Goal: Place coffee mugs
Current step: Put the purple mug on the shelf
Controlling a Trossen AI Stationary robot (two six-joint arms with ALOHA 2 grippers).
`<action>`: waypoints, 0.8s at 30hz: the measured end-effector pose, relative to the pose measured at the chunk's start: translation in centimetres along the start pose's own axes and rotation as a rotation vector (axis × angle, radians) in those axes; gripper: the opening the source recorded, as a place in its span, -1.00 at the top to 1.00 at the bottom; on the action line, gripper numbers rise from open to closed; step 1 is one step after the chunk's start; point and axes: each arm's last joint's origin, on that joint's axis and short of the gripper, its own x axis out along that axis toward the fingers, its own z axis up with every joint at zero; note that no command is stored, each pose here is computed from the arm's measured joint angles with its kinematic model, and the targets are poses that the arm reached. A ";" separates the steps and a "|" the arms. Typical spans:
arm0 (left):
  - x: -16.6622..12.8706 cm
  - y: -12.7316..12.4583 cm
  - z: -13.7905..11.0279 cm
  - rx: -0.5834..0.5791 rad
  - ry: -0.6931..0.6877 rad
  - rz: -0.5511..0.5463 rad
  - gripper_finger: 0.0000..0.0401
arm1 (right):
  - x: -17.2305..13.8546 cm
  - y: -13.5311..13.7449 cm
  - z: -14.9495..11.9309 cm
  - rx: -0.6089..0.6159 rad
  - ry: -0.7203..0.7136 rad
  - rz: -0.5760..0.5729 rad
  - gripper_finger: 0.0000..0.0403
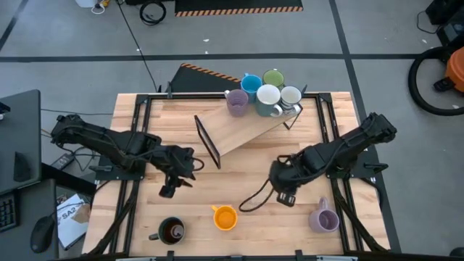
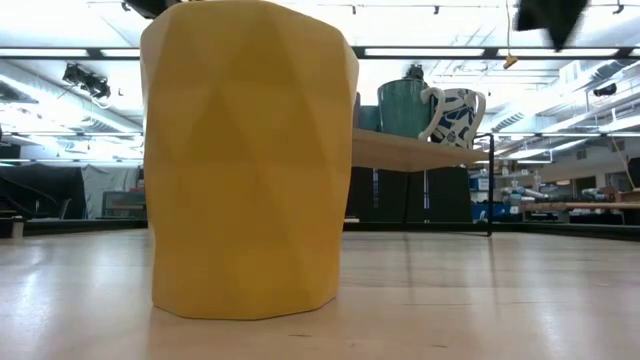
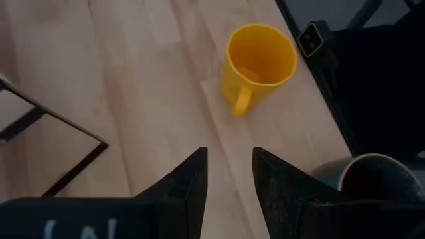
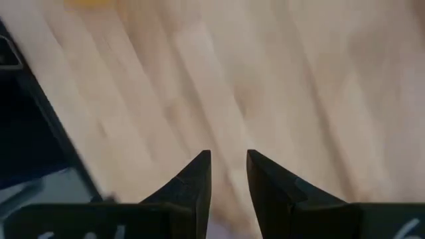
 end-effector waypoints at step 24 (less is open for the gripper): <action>0.0 0.5 0.1 0.183 -0.002 0.165 0.37 | 2.3 5.5 -11.5 0.619 0.229 0.018 -0.08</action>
